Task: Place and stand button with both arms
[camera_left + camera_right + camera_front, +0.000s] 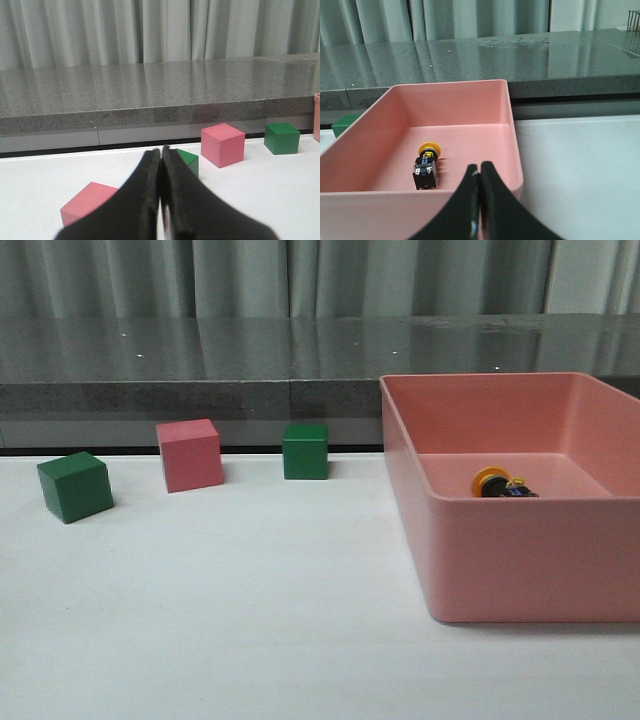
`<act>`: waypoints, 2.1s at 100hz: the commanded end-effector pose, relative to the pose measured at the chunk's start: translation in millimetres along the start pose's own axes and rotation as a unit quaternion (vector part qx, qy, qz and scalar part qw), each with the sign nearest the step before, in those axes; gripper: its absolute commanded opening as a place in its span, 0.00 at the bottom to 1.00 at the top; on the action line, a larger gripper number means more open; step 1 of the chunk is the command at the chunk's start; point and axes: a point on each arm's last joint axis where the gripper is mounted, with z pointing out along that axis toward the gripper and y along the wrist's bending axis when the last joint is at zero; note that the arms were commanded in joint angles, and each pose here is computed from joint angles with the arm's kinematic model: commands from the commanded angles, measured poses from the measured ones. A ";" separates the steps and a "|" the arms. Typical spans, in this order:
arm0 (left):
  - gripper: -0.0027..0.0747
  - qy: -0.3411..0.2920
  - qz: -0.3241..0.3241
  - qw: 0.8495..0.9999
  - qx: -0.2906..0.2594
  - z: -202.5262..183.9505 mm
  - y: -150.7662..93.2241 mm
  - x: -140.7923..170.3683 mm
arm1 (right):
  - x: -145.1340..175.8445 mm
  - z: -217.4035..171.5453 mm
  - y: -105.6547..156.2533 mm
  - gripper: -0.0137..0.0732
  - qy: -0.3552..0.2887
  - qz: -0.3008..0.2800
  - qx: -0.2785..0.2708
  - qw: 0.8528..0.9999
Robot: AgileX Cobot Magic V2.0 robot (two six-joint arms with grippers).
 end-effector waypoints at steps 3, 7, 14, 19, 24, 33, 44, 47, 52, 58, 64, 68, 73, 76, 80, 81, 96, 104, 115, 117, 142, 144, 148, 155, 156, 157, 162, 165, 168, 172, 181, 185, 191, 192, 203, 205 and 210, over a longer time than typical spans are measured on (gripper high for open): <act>0.01 -0.030 -0.008 0.999 0.005 -1.1 -1.3 6.8 | -12.6 -2.8 0.7 0.09 -0.059 0.003 -0.002 0.998; 0.01 -0.030 -0.008 0.999 0.005 -1.1 -1.3 6.8 | -12.6 -2.8 0.7 0.09 -0.059 0.003 -0.002 0.998; 0.01 -0.030 -0.008 0.999 0.005 -1.1 -1.3 6.8 | -12.6 -2.8 0.7 0.09 -0.059 0.003 -0.002 0.998; 0.01 -0.030 -0.008 0.999 0.005 -1.1 -1.3 6.8 | -12.6 -2.8 0.7 0.09 -0.059 0.003 -0.002 0.998; 0.01 -0.030 -0.008 0.999 0.005 -1.1 -1.3 6.8 | -12.6 -2.8 0.7 0.09 -0.059 0.003 -0.002 0.998; 0.01 -0.030 -0.008 0.999 0.005 -1.1 -1.3 6.8 | -16.2 -3.3 1.1 0.09 -0.078 0.003 -0.004 0.997; 0.01 -0.030 -0.008 0.999 0.005 -1.1 -1.3 6.8 | -31.0 -6.6 2.1 0.09 -0.150 0.019 -0.012 0.988; 0.01 -0.030 -0.008 0.999 0.005 -1.1 -1.3 6.8 | -36.8 -8.1 2.5 0.09 -0.165 0.019 -0.013 0.986; 0.01 -0.030 -0.008 0.999 0.005 -1.1 -1.3 6.8 | -46.2 -9.8 3.2 0.09 -0.169 0.019 -0.014 0.985; 0.01 -0.030 -0.008 0.999 0.005 -1.1 -1.3 6.8 | -58.8 -11.2 4.2 0.09 -0.153 0.020 -0.013 0.988; 0.01 -0.030 -0.008 0.999 0.005 -1.1 -1.3 6.8 | -75.4 -11.4 5.5 0.09 -0.119 0.019 -0.010 0.993; 0.01 -0.030 -0.008 0.999 0.005 -1.1 -1.3 6.8 | -89.1 -10.6 6.6 0.09 -0.099 0.019 -0.009 0.995; 0.01 -0.030 -0.008 0.999 0.005 -1.1 -1.3 6.8 | -104.0 -7.6 7.8 0.09 -0.064 0.019 -0.007 0.998; 0.01 -0.030 -0.008 0.999 0.005 -1.1 -1.3 6.8 | -113.3 -5.0 8.5 0.09 -0.047 0.019 -0.006 0.999; 0.01 -0.030 -0.008 0.999 0.005 -1.1 -1.3 6.8 | -126.9 0.4 9.5 0.09 -0.019 0.019 -0.004 1.000; 0.01 -0.030 -0.008 0.999 0.005 -1.1 -1.3 6.8 | -129.1 1.5 9.7 0.09 -0.014 0.019 -0.003 1.000; 0.01 -0.030 -0.008 0.999 0.005 -1.1 -1.3 6.8 | -170.8 36.8 16.1 0.09 0.090 0.040 -0.009 0.995; 0.01 -0.030 -0.008 0.999 0.005 -1.1 -1.3 6.8 | -184.5 59.2 20.3 0.09 0.135 0.059 -0.017 0.989; 0.01 -0.030 -0.008 0.999 0.005 -1.1 -1.3 6.8 | -198.0 95.4 26.4 0.09 0.173 0.097 -0.029 0.980; 0.01 -0.030 -0.008 0.999 0.005 -1.1 -1.3 6.8 | -199.5 102.4 27.2 0.09 0.177 0.099 -0.031 0.979; 0.01 -0.030 -0.008 0.999 0.005 -1.1 -1.3 6.8 | -181.1 184.3 44.4 0.09 0.250 0.003 -0.074 0.965; 0.01 -0.030 -0.008 0.999 0.005 -1.1 -1.3 6.8 | -177.0 190.3 46.7 0.09 0.258 0.002 -0.077 0.963; 0.01 -0.030 -0.008 0.999 0.005 -1.1 -1.3 6.8 | -167.7 201.5 50.7 0.09 0.278 0.000 -0.082 0.957; 0.01 -0.030 -0.008 0.999 0.005 -1.1 -1.3 6.8 | -149.9 217.2 57.9 0.09 0.307 -0.009 -0.091 0.947; 0.01 -0.030 -0.008 0.999 0.005 -1.1 -1.3 6.8 | -148.2 218.5 59.0 0.09 0.309 -0.011 -0.093 0.946; 0.01 -0.030 -0.008 0.999 0.005 -1.1 -1.3 6.8 | -144.9 221.4 59.7 0.09 0.313 -0.012 -0.094 0.945; 0.01 -0.030 -0.008 0.999 0.005 -1.1 -1.3 6.8 | -133.3 230.0 63.4 0.09 0.329 -0.025 -0.101 0.939; 0.01 -0.030 -0.008 0.999 0.005 -1.1 -1.3 6.8 | -127.1 234.0 65.0 0.10 0.338 -0.032 -0.104 0.935; 0.01 -0.030 -0.008 0.999 0.005 -1.1 -1.3 6.8 | -121.4 237.7 66.3 0.12 0.346 -0.039 -0.107 0.931; 0.01 -0.030 -0.008 0.999 0.005 -1.1 -1.3 6.8 | -113.4 242.4 68.3 0.18 0.358 -0.047 -0.111 0.926; 0.01 -0.030 -0.008 0.999 0.005 -1.1 -1.3 6.8 | -100.5 251.2 70.4 0.40 0.370 -0.062 -0.117 0.920; 0.01 -0.030 -0.008 0.999 0.005 -1.1 -1.3 6.8 | -95.9 254.9 70.5 0.53 0.372 -0.062 -0.116 0.919; 0.01 -0.030 -0.008 0.999 0.005 -1.1 -1.3 6.8 | -91.1 259.7 70.6 0.70 0.371 -0.062 -0.113 0.920; 0.01 -0.030 -0.008 0.999 0.005 -1.1 -1.3 6.8 | -90.7 260.6 70.6 0.72 0.369 -0.062 -0.113 0.920; 0.01 -0.030 -0.008 0.999 0.005 -1.1 -1.3 6.8 | -81.8 270.8 70.7 0.91 0.360 -0.061 -0.108 0.925; 0.01 -0.030 -0.008 0.999 0.005 -1.1 -1.3 6.8 | -79.7 273.2 70.7 0.91 0.357 -0.061 -0.106 0.926; 0.01 -0.030 -0.008 0.999 0.005 -1.1 -1.3 6.8 | -73.6 278.2 70.7 0.91 0.357 -0.061 -0.104 0.926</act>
